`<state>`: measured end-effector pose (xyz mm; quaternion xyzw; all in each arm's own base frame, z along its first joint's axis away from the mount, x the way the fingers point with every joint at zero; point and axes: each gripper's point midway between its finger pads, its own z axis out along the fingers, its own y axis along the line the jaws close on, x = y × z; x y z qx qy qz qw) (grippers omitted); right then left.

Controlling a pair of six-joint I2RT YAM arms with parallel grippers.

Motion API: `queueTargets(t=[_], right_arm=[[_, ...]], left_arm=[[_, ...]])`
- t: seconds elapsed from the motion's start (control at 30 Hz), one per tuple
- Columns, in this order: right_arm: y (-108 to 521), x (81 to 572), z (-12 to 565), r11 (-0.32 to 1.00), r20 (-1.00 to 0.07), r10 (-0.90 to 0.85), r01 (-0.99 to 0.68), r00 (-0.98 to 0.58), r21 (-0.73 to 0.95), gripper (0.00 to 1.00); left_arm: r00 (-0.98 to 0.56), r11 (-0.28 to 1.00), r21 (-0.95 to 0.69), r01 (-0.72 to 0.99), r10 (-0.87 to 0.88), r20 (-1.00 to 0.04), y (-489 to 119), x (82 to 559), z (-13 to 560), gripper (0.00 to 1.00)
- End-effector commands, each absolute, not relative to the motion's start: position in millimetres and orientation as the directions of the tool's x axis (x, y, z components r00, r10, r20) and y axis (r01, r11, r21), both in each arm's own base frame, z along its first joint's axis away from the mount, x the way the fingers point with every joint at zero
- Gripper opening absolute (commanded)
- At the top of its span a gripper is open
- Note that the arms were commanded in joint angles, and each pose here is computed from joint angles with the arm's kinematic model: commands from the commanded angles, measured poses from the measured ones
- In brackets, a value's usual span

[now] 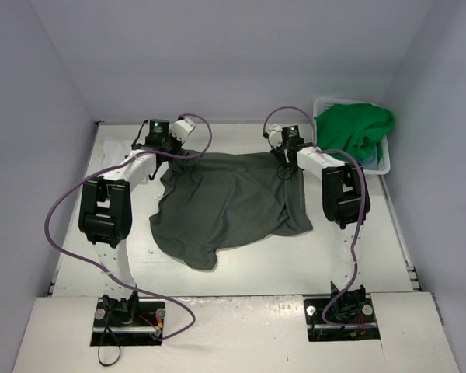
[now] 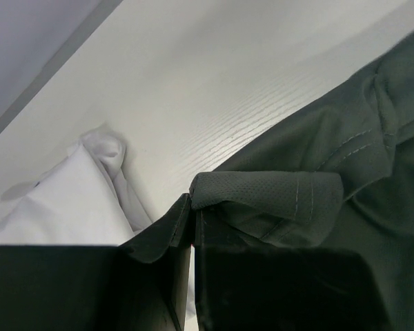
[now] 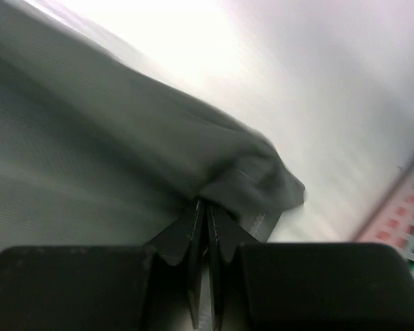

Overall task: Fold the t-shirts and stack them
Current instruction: Flatten out the tshirt

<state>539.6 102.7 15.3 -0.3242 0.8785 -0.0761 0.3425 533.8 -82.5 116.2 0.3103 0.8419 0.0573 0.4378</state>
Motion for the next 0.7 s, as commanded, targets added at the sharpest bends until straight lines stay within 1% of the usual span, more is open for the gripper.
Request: queueTargets(t=[0.0, 0.2, 0.47, 0.67], right_arm=[[59, 533, 32, 0.796, -0.526, -0.605, -0.464, -0.598, -0.389, 0.02], [34, 534, 41, 0.825, -0.556, -0.564, -0.435, -0.61, -0.36, 0.02], [9, 532, 34, 0.836, -0.54, -0.549, -0.408, -0.638, -0.367, 0.03], [-6, 534, 30, 0.83, -0.512, -0.552, -0.374, -0.658, -0.415, 0.04]], left_arm=[[-0.335, 0.812, 0.44, 0.383, 0.566, -0.753, -64, 545, 182, 0.0], [-0.339, 0.81, 0.447, 0.38, 0.571, -0.747, -62, 545, 182, 0.0], [-0.351, 0.809, 0.454, 0.374, 0.577, -0.737, -57, 547, 178, 0.0], [-0.363, 0.805, 0.463, 0.371, 0.585, -0.726, -50, 550, 174, 0.0]])
